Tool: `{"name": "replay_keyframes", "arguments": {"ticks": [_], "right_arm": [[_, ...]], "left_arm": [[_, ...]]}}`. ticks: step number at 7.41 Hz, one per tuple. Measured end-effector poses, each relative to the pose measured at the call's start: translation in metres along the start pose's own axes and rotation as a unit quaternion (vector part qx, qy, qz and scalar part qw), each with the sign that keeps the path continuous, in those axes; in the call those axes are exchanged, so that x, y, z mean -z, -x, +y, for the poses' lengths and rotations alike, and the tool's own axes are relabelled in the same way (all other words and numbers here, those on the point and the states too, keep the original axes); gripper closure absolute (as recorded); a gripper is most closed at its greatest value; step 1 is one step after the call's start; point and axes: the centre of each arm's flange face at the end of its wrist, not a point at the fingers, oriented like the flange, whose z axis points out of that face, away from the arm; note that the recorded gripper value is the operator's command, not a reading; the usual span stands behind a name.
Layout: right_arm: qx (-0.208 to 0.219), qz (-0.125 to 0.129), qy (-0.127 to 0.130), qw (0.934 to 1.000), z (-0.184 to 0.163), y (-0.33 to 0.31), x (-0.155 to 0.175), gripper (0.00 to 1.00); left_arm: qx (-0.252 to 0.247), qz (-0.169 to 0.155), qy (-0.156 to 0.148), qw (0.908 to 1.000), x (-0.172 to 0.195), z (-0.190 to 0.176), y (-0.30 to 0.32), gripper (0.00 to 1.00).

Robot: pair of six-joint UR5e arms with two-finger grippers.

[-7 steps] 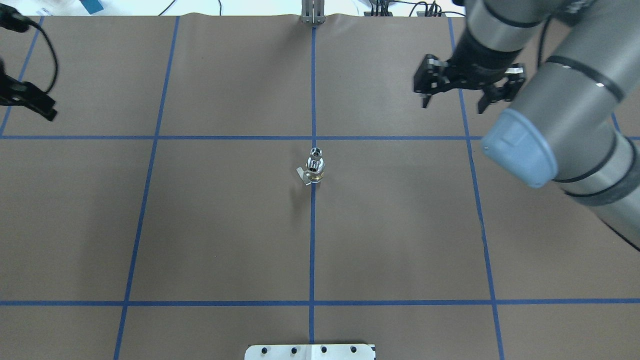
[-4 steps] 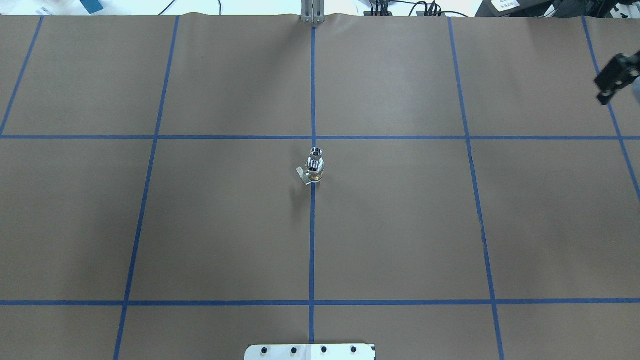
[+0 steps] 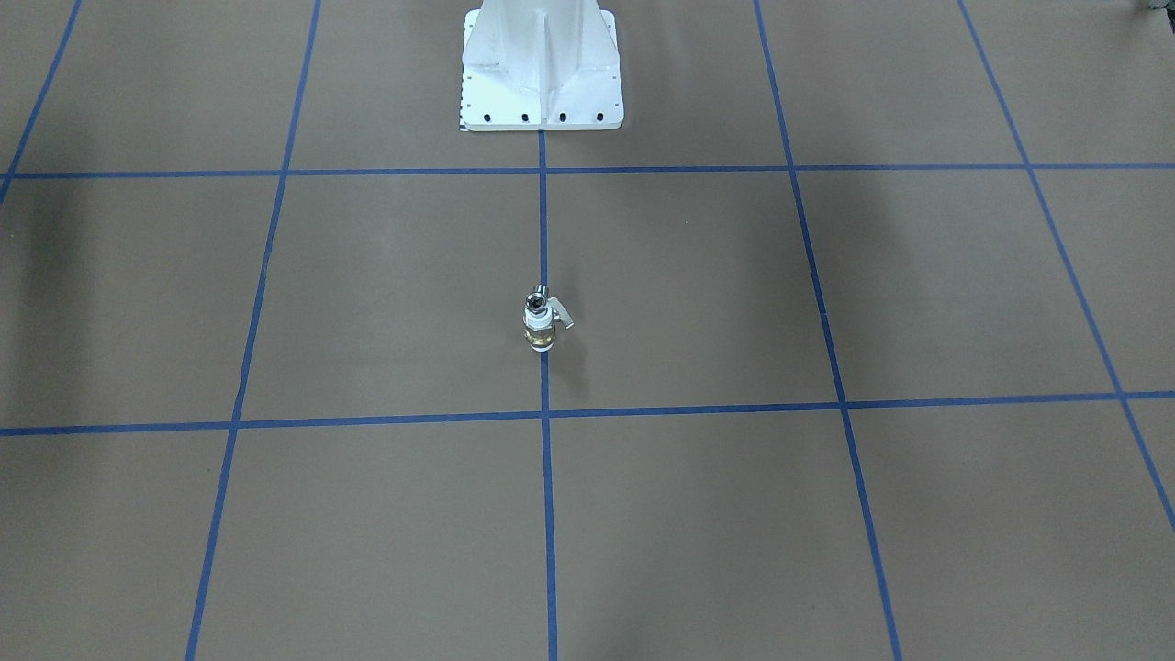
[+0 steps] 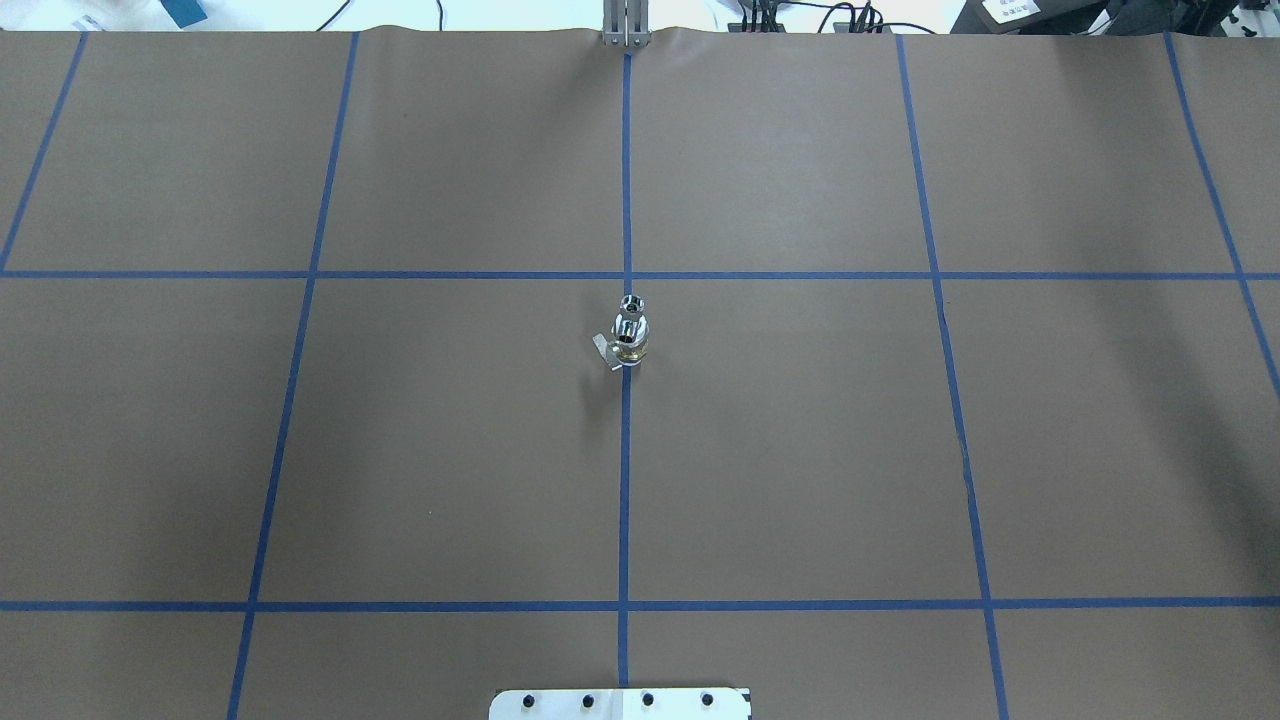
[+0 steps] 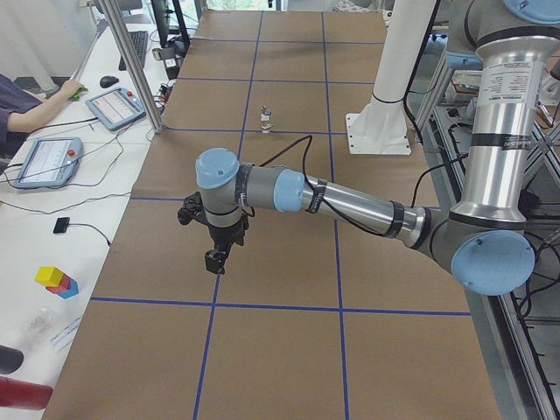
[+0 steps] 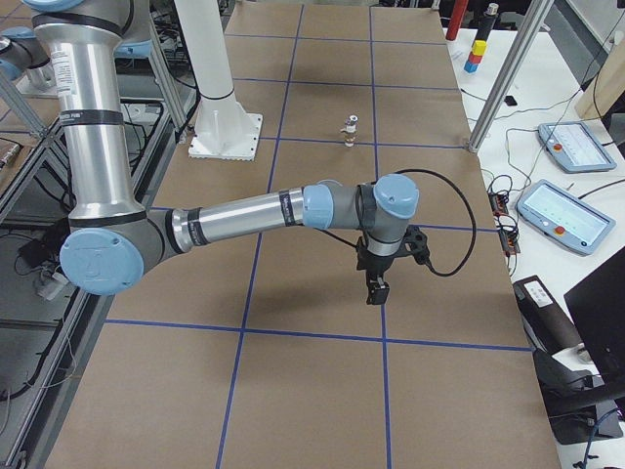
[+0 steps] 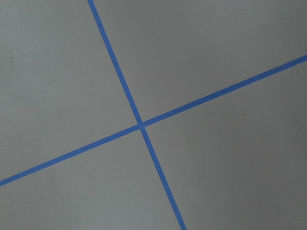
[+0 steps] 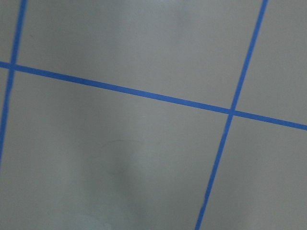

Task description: Assemble PPR valve and pipe with both arms

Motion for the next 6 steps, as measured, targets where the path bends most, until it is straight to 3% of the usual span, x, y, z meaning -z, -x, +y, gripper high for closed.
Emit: {"name": "replay_keyframes", "arguments": {"ticks": [3, 6], "right_arm": [[-0.039, -0.001, 0.007, 0.9992, 0.029, -0.036, -0.024, 0.01], [-0.087, -0.025, -0.002, 0.9959, 0.031, -0.041, -0.02, 0.01]], "left_arm": [[0.01, 0.002, 0.008, 0.9999, -0.008, 0.004, 0.008, 0.0], [0.049, 0.002, 0.006, 0.9988, -0.018, 0.008, 0.016, 0.0]]}}
